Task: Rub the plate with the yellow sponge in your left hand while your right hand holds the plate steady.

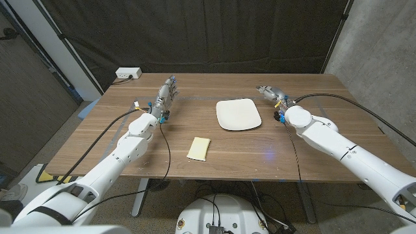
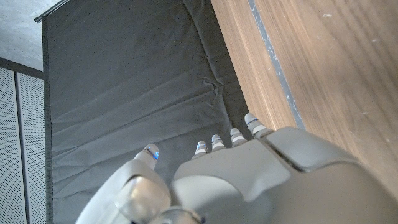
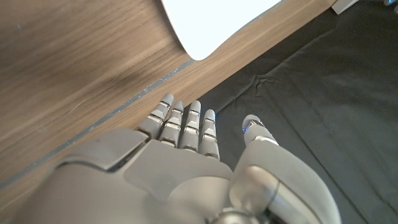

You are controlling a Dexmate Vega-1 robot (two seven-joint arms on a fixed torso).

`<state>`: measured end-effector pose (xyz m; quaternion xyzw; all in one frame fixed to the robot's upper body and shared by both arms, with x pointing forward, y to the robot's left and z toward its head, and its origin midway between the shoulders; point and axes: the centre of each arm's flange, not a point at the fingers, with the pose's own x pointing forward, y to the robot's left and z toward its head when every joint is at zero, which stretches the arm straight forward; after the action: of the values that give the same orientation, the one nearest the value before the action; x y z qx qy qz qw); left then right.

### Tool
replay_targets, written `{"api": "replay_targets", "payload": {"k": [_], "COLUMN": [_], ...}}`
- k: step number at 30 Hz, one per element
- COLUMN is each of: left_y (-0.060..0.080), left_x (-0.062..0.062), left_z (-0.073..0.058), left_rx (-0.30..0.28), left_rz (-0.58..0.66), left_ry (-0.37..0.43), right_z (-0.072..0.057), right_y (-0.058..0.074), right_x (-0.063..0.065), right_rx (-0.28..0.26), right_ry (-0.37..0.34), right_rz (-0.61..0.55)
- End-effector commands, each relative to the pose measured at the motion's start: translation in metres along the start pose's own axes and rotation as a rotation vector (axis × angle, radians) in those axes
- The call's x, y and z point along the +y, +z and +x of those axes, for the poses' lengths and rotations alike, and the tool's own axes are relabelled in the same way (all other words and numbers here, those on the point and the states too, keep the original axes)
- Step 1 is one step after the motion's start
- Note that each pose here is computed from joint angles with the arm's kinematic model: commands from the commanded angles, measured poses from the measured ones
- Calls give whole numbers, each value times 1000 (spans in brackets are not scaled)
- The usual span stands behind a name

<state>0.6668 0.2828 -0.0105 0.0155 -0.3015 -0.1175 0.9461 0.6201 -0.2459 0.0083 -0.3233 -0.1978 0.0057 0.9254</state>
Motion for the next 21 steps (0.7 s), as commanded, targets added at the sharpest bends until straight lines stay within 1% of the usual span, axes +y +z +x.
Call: {"api": "replay_targets", "payload": {"k": [1, 2, 11, 15, 21], "left_y": [2, 3, 5, 6, 7], "left_x": [-2, -2, -3, -3, -2], "left_z": [-1, -2, -6, -8, -12], "left_rx": [-3, -3, -5, -5, -5], "left_rz": [7, 6, 11, 13, 16], "left_ry": [-12, -15, -29, -33, -42], "right_z": [-6, -7, -15, -19, -26], "right_y": [18, 20, 31, 35, 40], "right_x": [7, 10, 25, 33, 43], "right_rx": [43, 48, 67, 58, 74], "right_ry": [17, 21, 24, 25, 34], "right_rz": [-210, -240, -370, -413, -485]}}
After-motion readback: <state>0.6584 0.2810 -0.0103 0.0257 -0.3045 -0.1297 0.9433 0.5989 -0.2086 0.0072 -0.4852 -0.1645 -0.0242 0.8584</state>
